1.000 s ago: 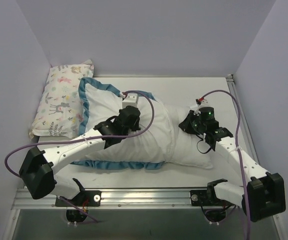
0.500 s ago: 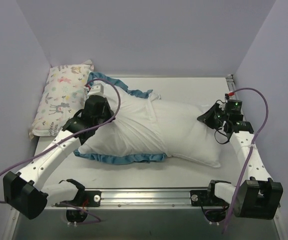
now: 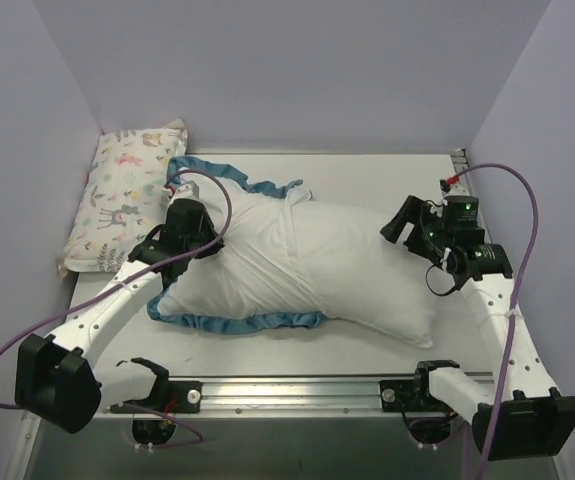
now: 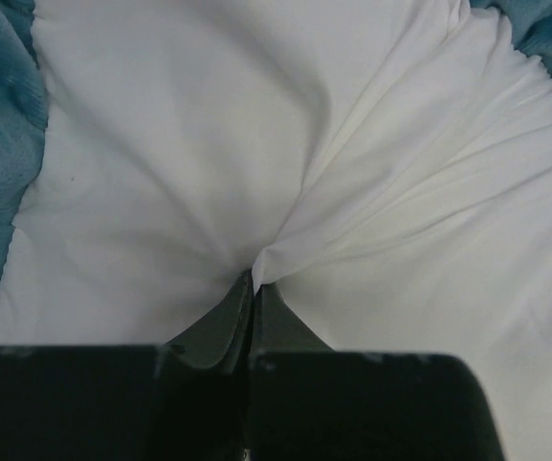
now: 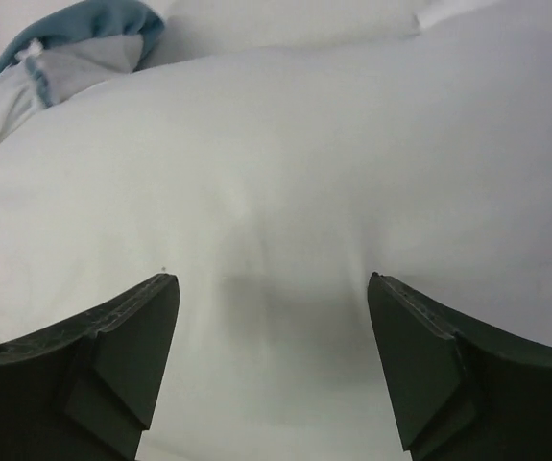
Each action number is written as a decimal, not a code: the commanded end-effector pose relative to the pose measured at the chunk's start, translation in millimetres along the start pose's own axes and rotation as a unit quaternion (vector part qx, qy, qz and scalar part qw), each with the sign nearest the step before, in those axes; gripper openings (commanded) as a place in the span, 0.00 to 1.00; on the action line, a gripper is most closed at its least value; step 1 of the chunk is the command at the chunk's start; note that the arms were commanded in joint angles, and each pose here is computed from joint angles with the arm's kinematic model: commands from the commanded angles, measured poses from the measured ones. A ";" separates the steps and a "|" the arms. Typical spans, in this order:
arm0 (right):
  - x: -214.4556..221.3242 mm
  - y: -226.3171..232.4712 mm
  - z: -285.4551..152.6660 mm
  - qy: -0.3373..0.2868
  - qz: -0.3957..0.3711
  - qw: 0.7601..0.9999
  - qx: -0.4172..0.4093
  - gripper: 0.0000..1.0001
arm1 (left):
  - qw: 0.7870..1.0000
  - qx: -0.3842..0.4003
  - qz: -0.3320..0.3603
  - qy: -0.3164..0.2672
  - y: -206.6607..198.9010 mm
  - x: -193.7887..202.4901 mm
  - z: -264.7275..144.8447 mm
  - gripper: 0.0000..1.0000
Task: Remove the pillowcase from the pillow
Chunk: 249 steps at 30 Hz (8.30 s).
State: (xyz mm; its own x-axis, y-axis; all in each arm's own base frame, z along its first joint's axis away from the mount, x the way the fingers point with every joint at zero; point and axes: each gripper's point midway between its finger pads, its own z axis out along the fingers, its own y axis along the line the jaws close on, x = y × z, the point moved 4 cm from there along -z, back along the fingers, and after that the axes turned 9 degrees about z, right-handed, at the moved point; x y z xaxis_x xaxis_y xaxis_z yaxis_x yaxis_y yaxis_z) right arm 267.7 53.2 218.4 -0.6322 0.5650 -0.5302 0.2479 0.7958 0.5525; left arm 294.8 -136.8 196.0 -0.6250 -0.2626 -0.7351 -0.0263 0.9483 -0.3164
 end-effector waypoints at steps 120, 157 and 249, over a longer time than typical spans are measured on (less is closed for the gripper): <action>134.4 62.5 87.3 -0.029 -0.488 0.854 0.177 0.00 | 0.992 -0.043 0.018 -0.115 -8.5 -12.4 -63.0 0.00; 7.2 37.1 -2.0 -0.069 -0.260 0.950 0.158 0.00 | 0.987 0.154 0.031 -0.020 -36.0 -7.8 -10.7 0.97; -46.4 15.2 -57.1 -0.101 -0.143 0.973 0.151 0.00 | 0.977 -0.176 -0.064 -0.106 89.6 -66.6 20.0 0.00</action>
State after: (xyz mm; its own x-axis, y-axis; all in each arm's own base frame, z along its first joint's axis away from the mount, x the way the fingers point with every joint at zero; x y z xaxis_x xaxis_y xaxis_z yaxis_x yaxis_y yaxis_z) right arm 260.3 75.9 265.9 -0.6876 0.2858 -0.6675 0.1194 0.9512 0.2844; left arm 339.9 -115.8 212.6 -0.4980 -0.2823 -0.8199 -0.0200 0.9490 -0.3146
